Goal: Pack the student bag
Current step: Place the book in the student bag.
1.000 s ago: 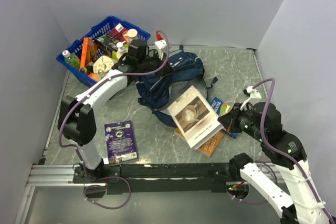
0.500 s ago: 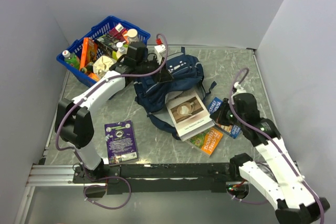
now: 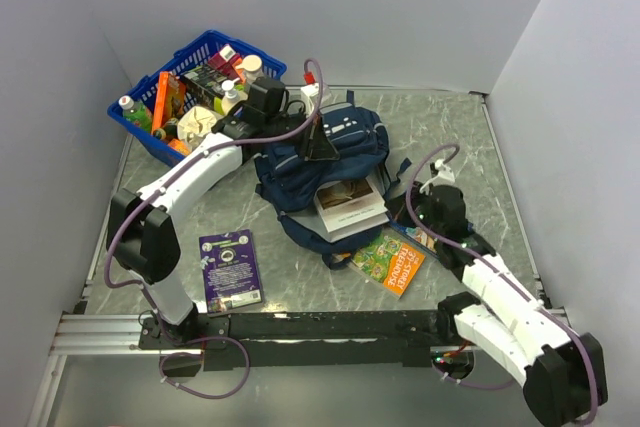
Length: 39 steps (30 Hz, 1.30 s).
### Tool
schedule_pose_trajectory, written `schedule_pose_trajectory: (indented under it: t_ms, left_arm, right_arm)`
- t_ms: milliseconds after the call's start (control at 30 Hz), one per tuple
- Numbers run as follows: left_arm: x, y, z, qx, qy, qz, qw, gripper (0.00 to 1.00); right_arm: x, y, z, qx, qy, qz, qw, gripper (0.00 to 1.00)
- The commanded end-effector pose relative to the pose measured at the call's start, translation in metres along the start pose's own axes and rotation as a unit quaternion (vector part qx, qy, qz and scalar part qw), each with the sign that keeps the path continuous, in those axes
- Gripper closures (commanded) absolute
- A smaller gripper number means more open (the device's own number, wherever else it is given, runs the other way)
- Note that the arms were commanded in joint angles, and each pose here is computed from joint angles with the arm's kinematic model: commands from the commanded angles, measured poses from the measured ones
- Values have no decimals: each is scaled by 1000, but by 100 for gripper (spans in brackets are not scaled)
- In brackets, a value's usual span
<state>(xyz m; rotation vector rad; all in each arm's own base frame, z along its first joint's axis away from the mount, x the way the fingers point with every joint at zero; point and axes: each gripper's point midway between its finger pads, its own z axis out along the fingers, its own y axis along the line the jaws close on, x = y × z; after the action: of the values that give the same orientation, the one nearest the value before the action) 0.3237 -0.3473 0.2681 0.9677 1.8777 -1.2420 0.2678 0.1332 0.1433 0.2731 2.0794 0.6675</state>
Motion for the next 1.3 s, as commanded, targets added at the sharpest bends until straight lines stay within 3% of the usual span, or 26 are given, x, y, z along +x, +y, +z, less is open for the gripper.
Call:
schedule_pose_trajectory:
  t_ms: [0, 167, 367, 467, 567, 600, 633, 667, 767, 867, 900, 1000, 1033, 1100, 1133, 1267]
  left_arm:
    - [-71, -65, -21, 73, -81, 67, 992, 99]
    - [-74, -80, -16, 89, -78, 68, 991, 99]
    - [-70, -80, -18, 79, -73, 80, 991, 99]
    - [-65, -76, -16, 75, -67, 81, 992, 99]
    - [-63, -74, -16, 73, -64, 82, 992, 99]
    - [-64, -75, -16, 72, -64, 84, 992, 99]
    - [-64, -74, -16, 72, -64, 83, 992, 99]
    - [-64, -74, -15, 71, -65, 83, 992, 99]
    - [-65, -72, -15, 68, -66, 82, 992, 99]
    - [-68, -71, -18, 64, -70, 82, 992, 99]
    - [-72, -70, -20, 61, -75, 84, 992, 99]
    - [-80, -65, -23, 50, -85, 81, 992, 99]
    - [-82, -63, -23, 48, -88, 81, 992, 99]
    - [-87, -63, -25, 45, -92, 85, 991, 99]
    - [-89, -63, -26, 43, -94, 87, 991, 99]
    - [-95, -66, -29, 45, -98, 91, 990, 99]
  right_arm:
    - [-62, 22, 15, -70, -182, 2, 981, 100]
    - [-79, 52, 51, -85, -179, -1, 980, 100]
    - [-108, 101, 46, -140, -224, -43, 963, 100]
    - [-103, 88, 56, -95, -224, -36, 969, 100]
    - [-83, 57, 77, 13, -178, -39, 983, 100]
    - [-84, 61, 80, 13, -171, -43, 984, 91]
    - [-68, 50, 86, 37, -137, -45, 989, 64]
    - [-64, 48, 88, 49, -120, -41, 991, 52]
    - [-55, 50, 78, 60, -84, -33, 994, 27]
    - [-47, 53, 55, 21, -86, -24, 996, 16]
    - [-35, 47, 51, 18, -76, -28, 997, 16]
    - [-18, 53, 35, -18, -63, -29, 997, 33]
    - [-17, 58, 27, -36, -68, -29, 997, 46]
    - [5, 60, 25, -60, -50, -23, 997, 58]
    - [17, 61, 26, -64, -32, -22, 997, 74]
    - [51, 54, 35, -59, 15, -14, 998, 96]
